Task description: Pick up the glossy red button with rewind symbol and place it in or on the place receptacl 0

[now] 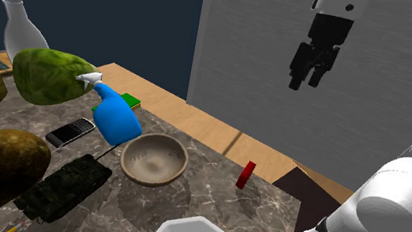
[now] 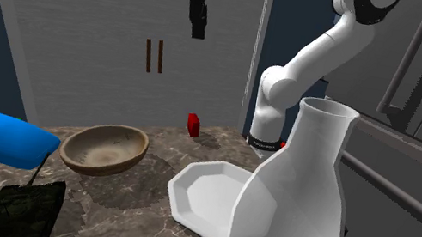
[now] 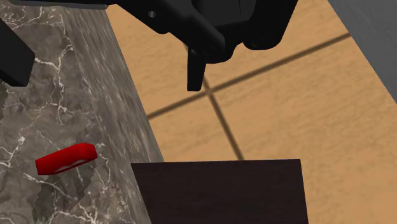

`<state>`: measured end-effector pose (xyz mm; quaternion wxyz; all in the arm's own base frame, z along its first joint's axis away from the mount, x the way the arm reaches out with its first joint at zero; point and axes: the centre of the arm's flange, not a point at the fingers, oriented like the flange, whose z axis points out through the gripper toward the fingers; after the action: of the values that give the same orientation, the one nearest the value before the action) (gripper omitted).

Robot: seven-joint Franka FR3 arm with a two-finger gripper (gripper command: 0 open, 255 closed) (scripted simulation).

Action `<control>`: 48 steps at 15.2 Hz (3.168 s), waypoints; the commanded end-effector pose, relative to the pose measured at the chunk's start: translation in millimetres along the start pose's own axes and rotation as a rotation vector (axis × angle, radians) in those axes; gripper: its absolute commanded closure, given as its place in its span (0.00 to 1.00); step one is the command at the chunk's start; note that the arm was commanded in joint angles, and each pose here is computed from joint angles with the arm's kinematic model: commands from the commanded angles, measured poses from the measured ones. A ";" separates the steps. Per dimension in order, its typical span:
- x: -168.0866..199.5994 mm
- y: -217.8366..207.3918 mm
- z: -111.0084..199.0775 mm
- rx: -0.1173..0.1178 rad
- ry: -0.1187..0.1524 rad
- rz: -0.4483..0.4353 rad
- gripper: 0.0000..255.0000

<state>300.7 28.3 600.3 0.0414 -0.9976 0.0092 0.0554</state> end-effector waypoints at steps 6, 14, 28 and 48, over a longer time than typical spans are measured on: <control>-11.8 -39.9 54.8 -0.024 0.029 -0.032 0.00; -30.0 -100.1 145.2 -0.063 0.076 -0.083 0.00; -36.8 -134.1 246.1 -0.089 0.107 -0.117 0.00; -38.6 -135.4 230.4 -0.089 0.107 -0.117 1.00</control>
<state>240.9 183.0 382.3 -0.0001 -0.9988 -0.0492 0.0000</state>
